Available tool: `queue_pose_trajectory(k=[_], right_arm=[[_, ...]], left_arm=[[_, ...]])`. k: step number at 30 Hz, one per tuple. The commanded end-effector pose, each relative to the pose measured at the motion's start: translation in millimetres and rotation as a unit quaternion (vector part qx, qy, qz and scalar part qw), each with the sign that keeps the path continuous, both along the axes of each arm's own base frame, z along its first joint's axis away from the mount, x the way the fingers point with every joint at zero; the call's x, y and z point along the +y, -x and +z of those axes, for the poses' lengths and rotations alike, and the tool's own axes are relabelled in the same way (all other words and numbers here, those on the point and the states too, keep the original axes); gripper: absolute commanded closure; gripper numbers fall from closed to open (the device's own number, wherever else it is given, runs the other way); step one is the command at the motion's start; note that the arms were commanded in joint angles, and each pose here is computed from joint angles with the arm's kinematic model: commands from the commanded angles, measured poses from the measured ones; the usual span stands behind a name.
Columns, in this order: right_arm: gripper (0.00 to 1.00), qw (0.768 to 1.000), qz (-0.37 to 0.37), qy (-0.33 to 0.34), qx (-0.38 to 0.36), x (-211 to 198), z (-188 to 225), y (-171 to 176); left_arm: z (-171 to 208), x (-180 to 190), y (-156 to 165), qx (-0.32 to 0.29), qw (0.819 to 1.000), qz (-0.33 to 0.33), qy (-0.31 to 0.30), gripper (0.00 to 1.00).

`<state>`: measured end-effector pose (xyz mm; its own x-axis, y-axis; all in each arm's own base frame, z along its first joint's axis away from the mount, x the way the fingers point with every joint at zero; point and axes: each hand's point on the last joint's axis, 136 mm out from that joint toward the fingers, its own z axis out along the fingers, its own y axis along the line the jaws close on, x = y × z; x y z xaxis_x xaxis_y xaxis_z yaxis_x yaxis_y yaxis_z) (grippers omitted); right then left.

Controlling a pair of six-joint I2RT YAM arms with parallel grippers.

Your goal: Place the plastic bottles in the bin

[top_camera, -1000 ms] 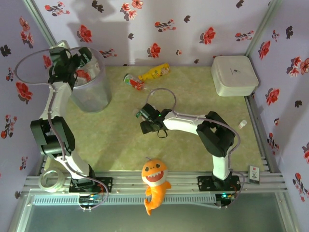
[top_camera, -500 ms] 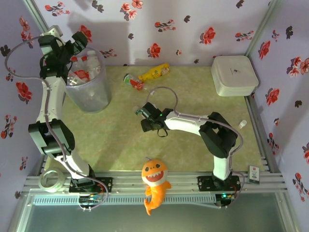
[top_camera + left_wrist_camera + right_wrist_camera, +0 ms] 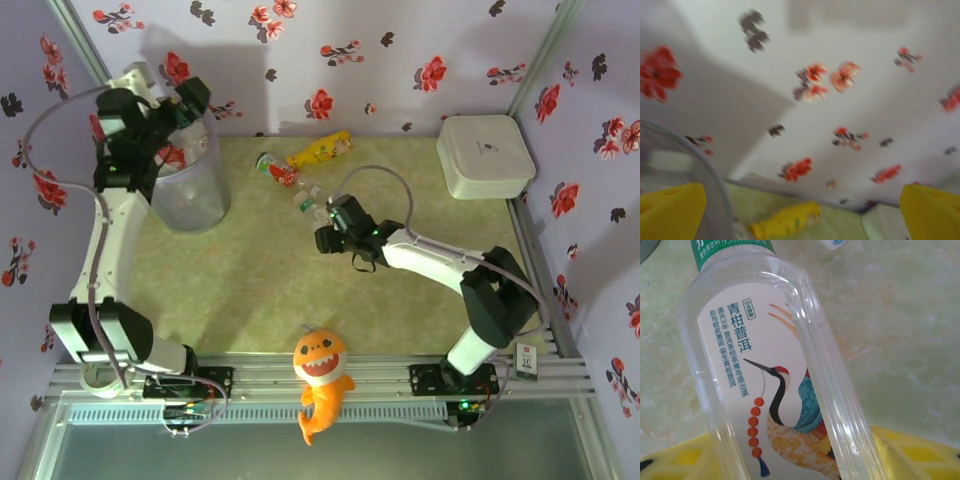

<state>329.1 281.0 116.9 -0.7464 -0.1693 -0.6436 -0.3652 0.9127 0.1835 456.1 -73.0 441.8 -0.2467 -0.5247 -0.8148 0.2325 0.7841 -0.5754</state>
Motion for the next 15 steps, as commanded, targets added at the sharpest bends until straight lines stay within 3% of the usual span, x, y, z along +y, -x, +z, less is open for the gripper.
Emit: queue_pose_trajectory(k=[1, 9, 15], right_arm=[[0.38, 0.997, 0.027, -0.05, -0.053, 0, 29, -9], [0.43, 0.97, 0.061, -0.131, -0.193, 7, 86, -10], [0.43, 0.957, 0.063, -0.169, -0.228, 11, 109, -3]], left_arm=[[-19, -37, 20, 0.023, 0.999, -0.036, -0.002, 0.0], [-78, -163, 55, 0.082, 0.98, -0.169, 0.068, 0.0], [-116, -197, 48, 0.117, 0.972, -0.175, 0.107, 0.0]])
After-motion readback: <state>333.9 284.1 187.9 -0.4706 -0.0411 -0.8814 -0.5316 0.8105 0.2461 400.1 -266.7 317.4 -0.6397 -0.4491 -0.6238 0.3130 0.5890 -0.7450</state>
